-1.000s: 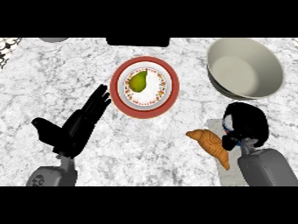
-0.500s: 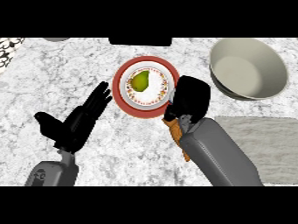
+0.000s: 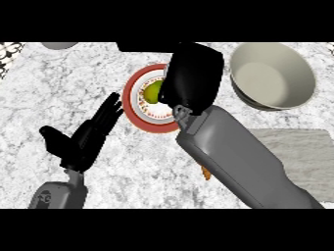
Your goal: Pick the can from the placemat and place it in the bowl
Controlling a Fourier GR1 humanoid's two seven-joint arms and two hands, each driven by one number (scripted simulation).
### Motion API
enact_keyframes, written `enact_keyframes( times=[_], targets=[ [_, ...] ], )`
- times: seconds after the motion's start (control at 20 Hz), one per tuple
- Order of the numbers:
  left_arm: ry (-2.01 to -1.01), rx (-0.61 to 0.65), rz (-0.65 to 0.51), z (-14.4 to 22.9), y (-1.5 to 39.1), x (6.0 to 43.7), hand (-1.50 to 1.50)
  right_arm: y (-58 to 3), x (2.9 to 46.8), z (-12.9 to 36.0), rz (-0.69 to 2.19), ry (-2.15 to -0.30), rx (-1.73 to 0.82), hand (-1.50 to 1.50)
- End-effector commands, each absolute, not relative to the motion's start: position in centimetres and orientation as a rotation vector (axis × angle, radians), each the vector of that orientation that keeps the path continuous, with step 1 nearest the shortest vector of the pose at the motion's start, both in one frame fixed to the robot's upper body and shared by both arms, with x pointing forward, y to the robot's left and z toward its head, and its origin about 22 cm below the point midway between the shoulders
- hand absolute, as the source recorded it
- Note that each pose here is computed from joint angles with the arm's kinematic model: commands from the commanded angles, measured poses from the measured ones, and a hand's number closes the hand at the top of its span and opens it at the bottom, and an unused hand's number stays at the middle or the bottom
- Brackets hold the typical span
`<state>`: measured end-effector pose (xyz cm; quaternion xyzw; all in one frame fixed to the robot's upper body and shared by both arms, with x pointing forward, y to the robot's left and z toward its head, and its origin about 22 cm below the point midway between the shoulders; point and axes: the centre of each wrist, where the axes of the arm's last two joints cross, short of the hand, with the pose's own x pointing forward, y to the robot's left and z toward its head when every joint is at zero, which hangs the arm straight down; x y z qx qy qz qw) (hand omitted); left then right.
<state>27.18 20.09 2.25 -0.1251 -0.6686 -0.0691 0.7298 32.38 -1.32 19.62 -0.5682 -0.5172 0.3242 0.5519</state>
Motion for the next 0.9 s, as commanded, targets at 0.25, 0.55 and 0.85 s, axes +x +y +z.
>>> enact_keyframes(
  times=[0.25, 0.55, 0.85],
  targets=[
    [-1.475, -0.273, -0.139, 1.7, 19.2, 25.9, 0.0, -1.9, 33.4, 24.7, 0.548, -1.111, -1.452, 1.5],
    [-1.49, -0.277, -0.145, 2.2, 19.4, 27.9, 0.0, -6.6, 37.5, 25.7, 0.487, -1.097, -1.48, 1.5],
    [-1.489, -0.253, -0.117, 2.7, 19.8, 27.7, 0.0, -13.1, 39.3, 22.9, 0.433, -1.119, -1.459, 1.5]
  ],
)
